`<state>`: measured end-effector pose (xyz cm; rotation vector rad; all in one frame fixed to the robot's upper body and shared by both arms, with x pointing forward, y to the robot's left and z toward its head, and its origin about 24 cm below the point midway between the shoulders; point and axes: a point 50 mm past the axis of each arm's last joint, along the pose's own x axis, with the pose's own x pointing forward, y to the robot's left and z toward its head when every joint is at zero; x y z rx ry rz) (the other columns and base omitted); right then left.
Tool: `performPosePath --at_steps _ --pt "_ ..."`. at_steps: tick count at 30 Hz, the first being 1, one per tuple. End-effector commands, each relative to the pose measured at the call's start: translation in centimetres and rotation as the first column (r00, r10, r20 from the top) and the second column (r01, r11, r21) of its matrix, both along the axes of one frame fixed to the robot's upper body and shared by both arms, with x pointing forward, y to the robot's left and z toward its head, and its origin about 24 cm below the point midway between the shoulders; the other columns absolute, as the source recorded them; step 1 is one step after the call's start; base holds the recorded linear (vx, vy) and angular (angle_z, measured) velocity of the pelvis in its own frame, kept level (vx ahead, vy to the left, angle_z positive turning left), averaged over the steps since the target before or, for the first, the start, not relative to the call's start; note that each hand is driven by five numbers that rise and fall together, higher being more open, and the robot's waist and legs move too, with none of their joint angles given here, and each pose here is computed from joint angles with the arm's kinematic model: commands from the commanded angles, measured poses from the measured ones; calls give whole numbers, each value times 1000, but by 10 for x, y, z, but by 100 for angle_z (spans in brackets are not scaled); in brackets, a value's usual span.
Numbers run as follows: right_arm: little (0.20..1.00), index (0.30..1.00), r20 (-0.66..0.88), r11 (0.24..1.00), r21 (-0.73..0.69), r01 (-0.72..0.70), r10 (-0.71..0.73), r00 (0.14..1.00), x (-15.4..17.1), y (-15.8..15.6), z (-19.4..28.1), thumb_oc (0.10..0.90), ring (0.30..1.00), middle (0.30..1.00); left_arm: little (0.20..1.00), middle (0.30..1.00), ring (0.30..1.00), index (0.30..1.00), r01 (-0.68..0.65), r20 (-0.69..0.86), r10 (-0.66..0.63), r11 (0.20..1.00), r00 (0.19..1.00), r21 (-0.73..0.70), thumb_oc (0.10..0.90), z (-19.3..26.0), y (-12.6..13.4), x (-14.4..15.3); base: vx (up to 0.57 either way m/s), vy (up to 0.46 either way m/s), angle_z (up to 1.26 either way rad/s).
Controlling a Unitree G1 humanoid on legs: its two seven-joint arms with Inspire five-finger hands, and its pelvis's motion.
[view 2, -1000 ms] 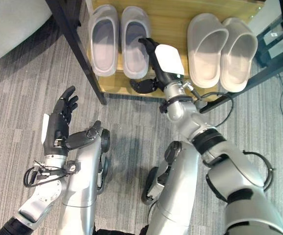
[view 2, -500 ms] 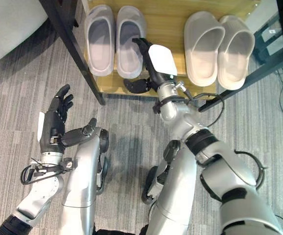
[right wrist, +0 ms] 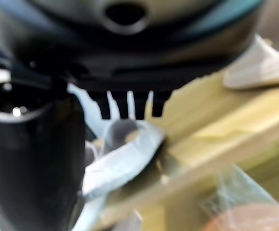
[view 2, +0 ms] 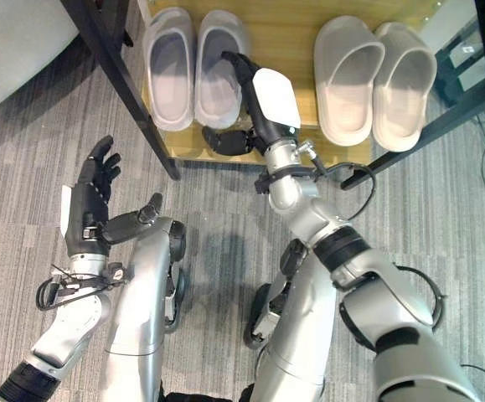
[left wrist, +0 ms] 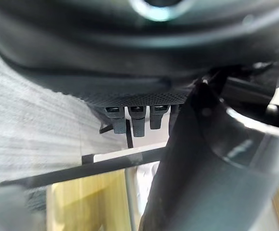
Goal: Arrange the slippers neatly on the shoe rack.
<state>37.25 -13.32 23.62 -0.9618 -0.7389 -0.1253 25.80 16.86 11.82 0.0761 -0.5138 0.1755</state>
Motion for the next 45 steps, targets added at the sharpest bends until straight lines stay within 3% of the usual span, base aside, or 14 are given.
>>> performPosePath --at_steps 1,14,19,21,23,25,30,33,37,40,42,43,44,45 --pt "900 900 349 996 13 -92 82 934 -26 24 75 800 900 900 900 900 900 900 33 243 -16 998 970 -63 800 44 -12 -2 0 0 0" --pt "900 900 265 1000 2 -23 21 964 -14 21 56 800 900 900 900 900 900 900 16 270 6 997 963 -77 800 52 -18 10 0 0 0" --pt "900 900 345 997 45 -58 39 938 -27 18 55 800 900 900 900 900 900 900 1 267 22 996 964 -85 800 51 -15 10 0 0 0" --pt "900 900 429 993 69 -92 53 902 -42 15 61 800 900 900 900 900 900 900 -16 277 37 997 960 -77 800 53 -12 7 0 0 0" --pt "900 900 582 989 21 -143 104 807 -80 10 79 800 900 900 900 900 900 900 -33 302 47 998 952 -49 800 56 -6 -1 0 0 0" --pt "900 900 627 988 -7 -152 123 770 -99 2 80 800 900 900 900 900 900 900 -47 307 56 998 950 -36 800 55 -1 -8 0 0 0" --pt "900 900 615 978 -1 -210 166 771 -132 -21 59 800 900 900 900 900 900 900 -61 285 64 998 956 -22 800 46 7 -28 0 0 0" --pt "900 900 609 986 4 -165 128 783 -149 -39 46 800 900 900 900 900 900 900 -46 246 48 999 968 -13 800 37 7 -37 1 -11 -1" --pt "900 900 489 963 172 -207 99 867 -153 -55 19 800 900 900 900 900 900 900 28 138 -19 997 990 -68 800 18 1 -40 -8 -42 -2" --pt "900 900 438 856 475 -203 -30 898 -148 -70 -7 800 900 900 900 900 900 900 104 44 -98 985 994 -141 800 4 -2 -33 -76 16 -1" --pt "900 900 390 784 596 -173 -95 916 -138 -82 -15 800 900 900 900 900 900 900 34 104 -28 998 994 -59 800 19 12 -27 -156 44 -11" --pt "900 900 354 770 628 -110 -157 922 -134 -91 -22 800 900 900 900 900 900 900 97 67 -91 991 994 -89 800 13 6 -43 -157 13 -11" --pt "900 900 342 753 648 -114 -154 927 -129 -91 -23 800 900 900 900 900 900 900 47 -3 -47 999 999 -20 800 -1 10 -33 -135 1 4" --pt "900 900 278 740 672 -24 -222 935 -121 -101 -37 800 900 900 900 900 900 900 39 73 -41 999 996 29 800 10 7 -42 -87 12 14"
